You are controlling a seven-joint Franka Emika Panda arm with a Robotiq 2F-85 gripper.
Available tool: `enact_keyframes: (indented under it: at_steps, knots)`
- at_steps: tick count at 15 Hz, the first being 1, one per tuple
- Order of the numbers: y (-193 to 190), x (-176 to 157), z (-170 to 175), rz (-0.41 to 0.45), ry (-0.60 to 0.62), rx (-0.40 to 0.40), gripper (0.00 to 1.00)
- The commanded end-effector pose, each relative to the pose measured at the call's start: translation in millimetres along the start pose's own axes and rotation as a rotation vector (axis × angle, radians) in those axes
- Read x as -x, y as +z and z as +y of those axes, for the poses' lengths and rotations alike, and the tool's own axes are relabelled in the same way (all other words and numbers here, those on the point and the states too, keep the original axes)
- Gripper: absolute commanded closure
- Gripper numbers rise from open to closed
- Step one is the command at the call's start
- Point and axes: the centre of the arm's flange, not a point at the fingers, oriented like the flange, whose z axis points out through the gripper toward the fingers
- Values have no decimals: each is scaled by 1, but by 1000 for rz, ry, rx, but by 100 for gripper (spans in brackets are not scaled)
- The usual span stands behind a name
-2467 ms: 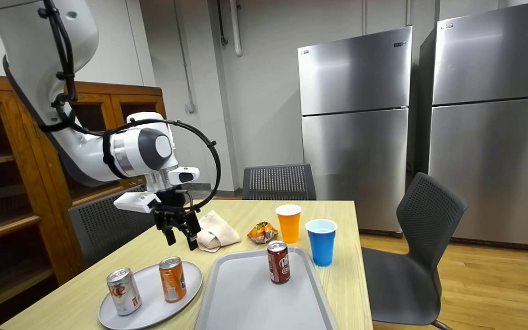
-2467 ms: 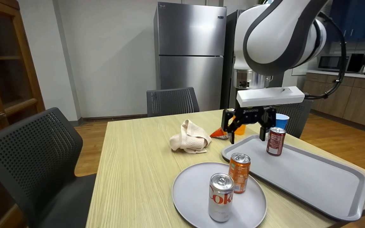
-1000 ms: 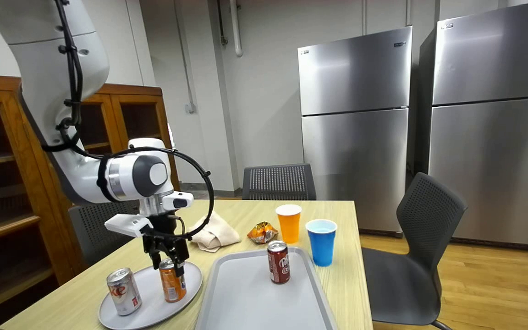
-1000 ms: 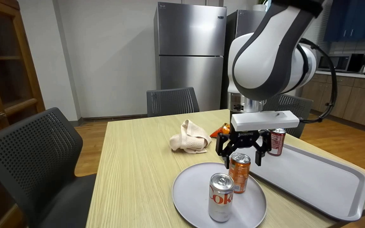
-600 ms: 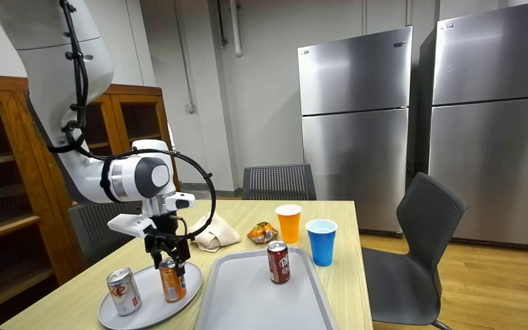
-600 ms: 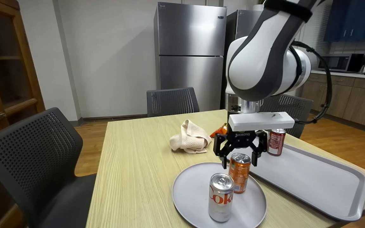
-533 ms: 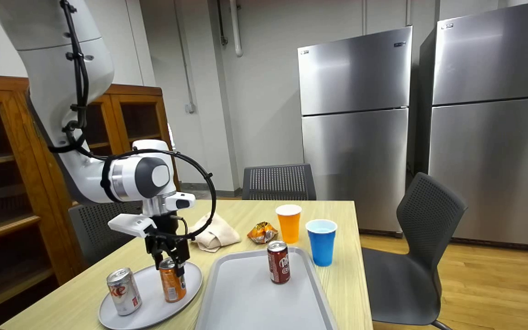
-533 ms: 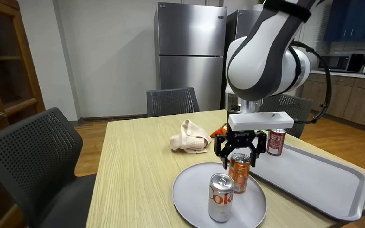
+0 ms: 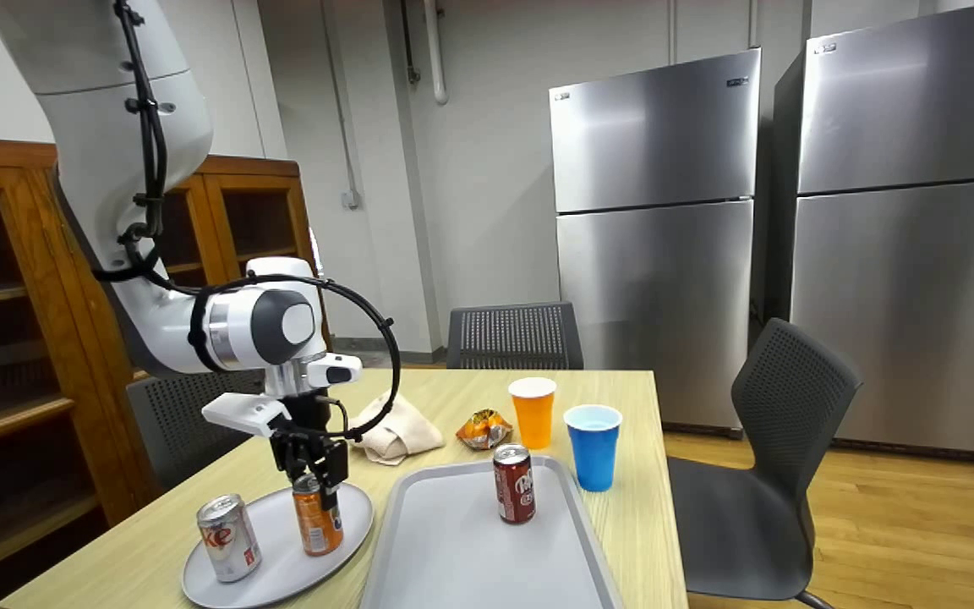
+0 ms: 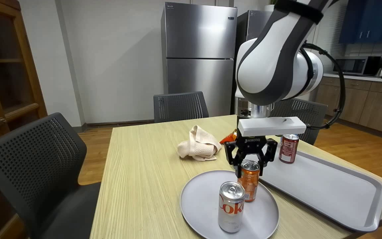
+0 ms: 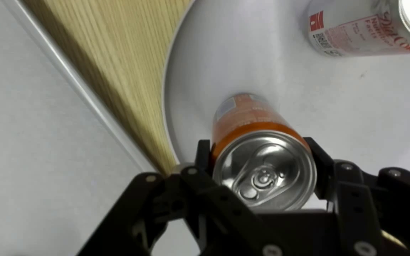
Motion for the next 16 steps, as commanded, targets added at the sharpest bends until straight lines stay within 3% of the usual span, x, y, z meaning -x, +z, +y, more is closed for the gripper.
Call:
enact_keyframes:
  at_steps: [1,8,16]
  knots:
    - [-15,-1,-2,24,-18,-11,61]
    - [-47,-7,3,112,-7,-33,61]
    - [-70,-17,37,169,52,-33,61]
